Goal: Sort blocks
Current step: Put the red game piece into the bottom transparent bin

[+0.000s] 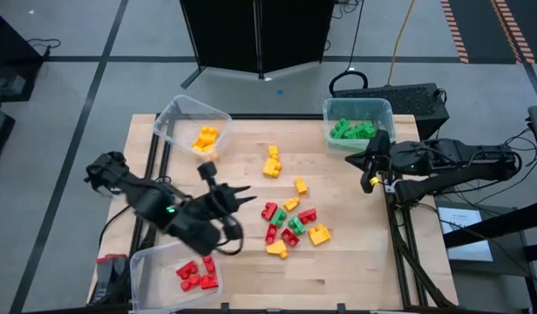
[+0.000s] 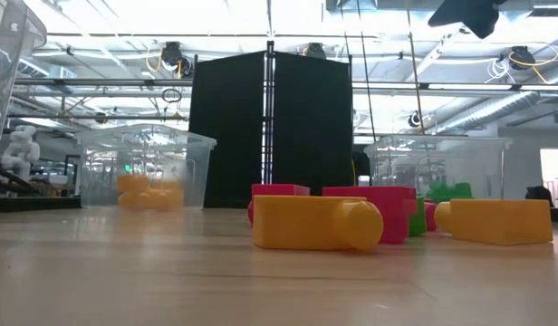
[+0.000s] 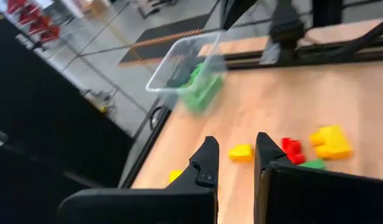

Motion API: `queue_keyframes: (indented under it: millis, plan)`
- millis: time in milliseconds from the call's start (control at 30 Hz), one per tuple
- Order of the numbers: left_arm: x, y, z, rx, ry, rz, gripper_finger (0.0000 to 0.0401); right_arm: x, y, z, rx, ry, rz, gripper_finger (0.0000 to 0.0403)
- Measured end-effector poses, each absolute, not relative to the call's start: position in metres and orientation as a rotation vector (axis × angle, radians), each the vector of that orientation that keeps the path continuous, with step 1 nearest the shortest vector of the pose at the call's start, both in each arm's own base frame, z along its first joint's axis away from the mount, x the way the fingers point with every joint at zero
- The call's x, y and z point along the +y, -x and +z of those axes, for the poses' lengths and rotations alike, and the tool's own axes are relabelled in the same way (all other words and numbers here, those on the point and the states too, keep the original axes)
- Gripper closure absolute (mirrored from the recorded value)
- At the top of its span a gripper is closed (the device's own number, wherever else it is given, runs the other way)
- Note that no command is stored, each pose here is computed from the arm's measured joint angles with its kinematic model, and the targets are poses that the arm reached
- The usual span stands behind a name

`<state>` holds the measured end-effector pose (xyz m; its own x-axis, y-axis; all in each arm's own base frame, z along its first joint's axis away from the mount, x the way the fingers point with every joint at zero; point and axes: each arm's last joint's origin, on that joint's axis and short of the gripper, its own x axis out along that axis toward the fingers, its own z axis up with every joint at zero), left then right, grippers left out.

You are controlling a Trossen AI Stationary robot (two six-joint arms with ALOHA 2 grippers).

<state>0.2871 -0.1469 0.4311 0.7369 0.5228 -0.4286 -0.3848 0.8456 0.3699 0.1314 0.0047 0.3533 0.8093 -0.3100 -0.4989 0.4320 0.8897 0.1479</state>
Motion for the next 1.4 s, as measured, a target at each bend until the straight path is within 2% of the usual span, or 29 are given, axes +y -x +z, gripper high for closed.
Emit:
queue_keyframes:
  millis: [133,367,533,867,967,1100,1267,1400]
  plan:
    - [-0.130,-0.301,0.407,0.608,-0.277,0.582,0.0401,0.005,-0.137,0.351,0.500,-0.278,-0.412,0.0397]
    - [-0.091,-0.320,0.378,0.689,-0.106,0.695,0.0401,0.008,-0.156,0.341,0.563,-0.316,-0.442,0.0397]
    - [-0.071,-0.330,0.359,0.805,-0.034,0.618,0.0401,0.011,-0.174,0.329,0.640,-0.318,-0.443,0.0397]
    - [-0.087,-0.314,0.360,0.893,-0.070,0.470,0.0401,0.042,-0.225,0.285,0.987,-0.248,0.026,0.0381]
    - [-0.092,-0.304,0.367,0.883,-0.075,0.446,0.0401,0.056,-0.239,0.270,1.033,-0.151,0.097,0.0351]
    - [-0.094,-0.286,0.382,0.844,-0.035,0.439,0.0401,0.073,-0.253,0.251,1.073,-0.051,0.172,0.0276]
    - [-0.092,-0.270,0.395,0.790,0.006,0.477,0.0401,0.078,-0.263,0.228,1.168,-0.059,0.105,0.0177]
    - [-0.092,-0.271,0.395,0.785,-0.004,0.478,0.0401,0.079,-0.263,0.220,1.234,-0.074,0.083,0.0142]
